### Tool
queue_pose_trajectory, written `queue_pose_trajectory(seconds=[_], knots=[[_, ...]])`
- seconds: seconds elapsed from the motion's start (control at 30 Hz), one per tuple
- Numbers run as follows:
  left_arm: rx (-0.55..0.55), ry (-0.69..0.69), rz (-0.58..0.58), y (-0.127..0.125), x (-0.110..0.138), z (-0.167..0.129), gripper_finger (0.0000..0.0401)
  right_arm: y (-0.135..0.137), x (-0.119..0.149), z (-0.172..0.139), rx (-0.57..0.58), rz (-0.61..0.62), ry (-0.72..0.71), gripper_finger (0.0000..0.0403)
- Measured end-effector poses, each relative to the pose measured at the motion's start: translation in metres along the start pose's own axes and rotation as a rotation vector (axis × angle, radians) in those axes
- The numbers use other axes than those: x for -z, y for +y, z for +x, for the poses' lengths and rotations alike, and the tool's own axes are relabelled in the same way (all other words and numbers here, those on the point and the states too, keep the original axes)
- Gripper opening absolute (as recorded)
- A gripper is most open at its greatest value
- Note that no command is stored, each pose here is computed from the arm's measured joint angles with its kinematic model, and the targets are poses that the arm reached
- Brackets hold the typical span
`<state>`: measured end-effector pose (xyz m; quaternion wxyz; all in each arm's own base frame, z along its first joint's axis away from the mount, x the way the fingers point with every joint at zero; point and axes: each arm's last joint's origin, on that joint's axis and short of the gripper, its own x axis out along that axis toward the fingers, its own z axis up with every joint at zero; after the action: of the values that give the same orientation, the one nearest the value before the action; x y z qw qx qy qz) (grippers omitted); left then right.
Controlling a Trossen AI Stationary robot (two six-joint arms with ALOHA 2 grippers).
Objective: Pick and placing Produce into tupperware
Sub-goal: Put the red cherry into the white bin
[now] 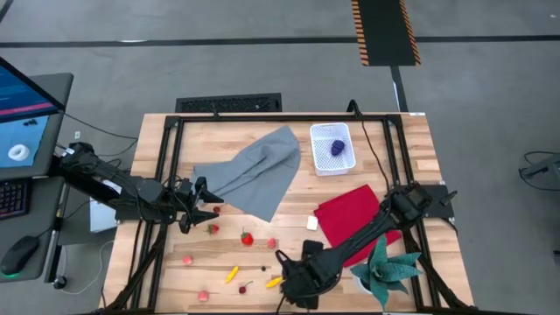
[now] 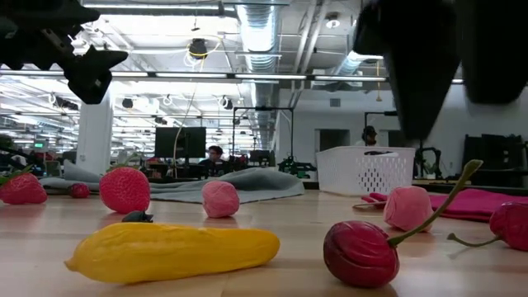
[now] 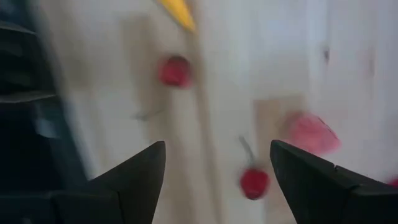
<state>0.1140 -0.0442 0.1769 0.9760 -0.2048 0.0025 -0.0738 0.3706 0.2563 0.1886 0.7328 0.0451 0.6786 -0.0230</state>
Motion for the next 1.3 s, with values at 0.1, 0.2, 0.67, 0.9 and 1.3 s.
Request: queue_pose_trajectory(seconds=[0.1,0.2,0.67,0.9,1.3], knots=[[-0.003,0.001,0.001,0.000,0.000,0.000,0.0249,0.001,0.000,0.011,0.001,-0.014,0.032,0.0305],[-0.004,0.001,0.001,0.000,0.000,0.000,0.0249,-0.001,0.000,0.016,0.011,-0.023,0.064,0.0296],[-0.004,0.002,-0.002,0.000,0.000,0.000,0.0249,0.000,-0.001,0.038,0.052,-0.036,0.098,0.0285],[-0.005,0.004,-0.001,0.000,0.000,0.000,0.0249,-0.001,0.000,0.038,0.053,-0.044,0.103,0.0285],[-0.005,0.006,0.000,0.000,0.001,0.000,0.0249,-0.006,-0.005,0.038,0.032,-0.045,0.116,0.0222]])
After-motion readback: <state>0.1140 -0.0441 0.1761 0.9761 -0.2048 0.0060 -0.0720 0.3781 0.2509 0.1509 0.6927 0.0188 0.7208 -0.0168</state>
